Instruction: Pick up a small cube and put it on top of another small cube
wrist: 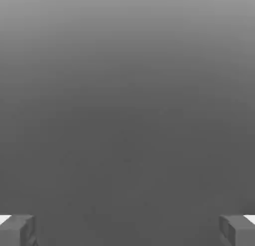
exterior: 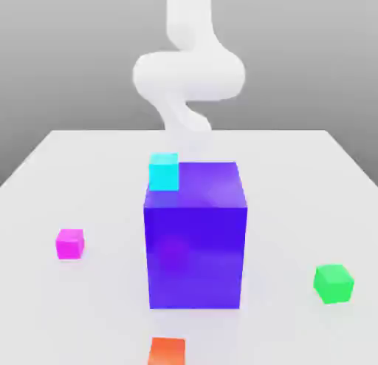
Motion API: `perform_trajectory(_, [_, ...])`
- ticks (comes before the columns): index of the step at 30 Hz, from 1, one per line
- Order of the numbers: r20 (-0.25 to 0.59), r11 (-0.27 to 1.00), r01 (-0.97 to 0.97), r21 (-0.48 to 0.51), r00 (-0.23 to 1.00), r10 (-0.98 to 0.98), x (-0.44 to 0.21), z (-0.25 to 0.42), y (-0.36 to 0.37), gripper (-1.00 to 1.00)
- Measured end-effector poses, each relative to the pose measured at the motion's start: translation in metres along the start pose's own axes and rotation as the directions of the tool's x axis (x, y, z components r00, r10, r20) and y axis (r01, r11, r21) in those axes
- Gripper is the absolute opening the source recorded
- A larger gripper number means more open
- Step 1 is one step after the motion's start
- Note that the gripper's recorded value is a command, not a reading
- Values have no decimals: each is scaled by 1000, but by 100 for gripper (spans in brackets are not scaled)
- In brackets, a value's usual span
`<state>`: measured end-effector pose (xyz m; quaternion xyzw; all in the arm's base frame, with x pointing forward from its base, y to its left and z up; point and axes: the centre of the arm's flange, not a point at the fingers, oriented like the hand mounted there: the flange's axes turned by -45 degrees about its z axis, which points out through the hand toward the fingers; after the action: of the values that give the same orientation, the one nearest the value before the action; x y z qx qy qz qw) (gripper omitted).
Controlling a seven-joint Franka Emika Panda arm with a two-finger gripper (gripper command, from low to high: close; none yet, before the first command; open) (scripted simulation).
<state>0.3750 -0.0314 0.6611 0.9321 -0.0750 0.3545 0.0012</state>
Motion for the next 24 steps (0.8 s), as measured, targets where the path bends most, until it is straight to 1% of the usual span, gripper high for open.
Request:
perform_trajectory(3, [89, 980, -176, -95, 979, 184, -23, 75, 50, 0])
perform_trajectory(5, [132, 946, -281, -160, 944, 302, -46, 116, 84, 0])
perform_trajectory(8, [174, 868, -423, -261, 864, 473, -90, 167, 134, 0])
perform_trajectory(11, [191, 757, -545, -361, 751, 632, -146, 206, 181, 0])
perform_trajectory(16, [166, 509, -688, -517, 502, 849, -256, 246, 242, 0])
perform_trajectory(19, [123, 333, -730, -597, 327, 937, -328, 257, 263, 0])
perform_trajectory(21, [79, 203, -740, -641, 199, 977, -376, 258, 273, 0])
perform_trajectory(24, [69, 164, -736, -657, 158, 985, -404, 273, 273, 0])
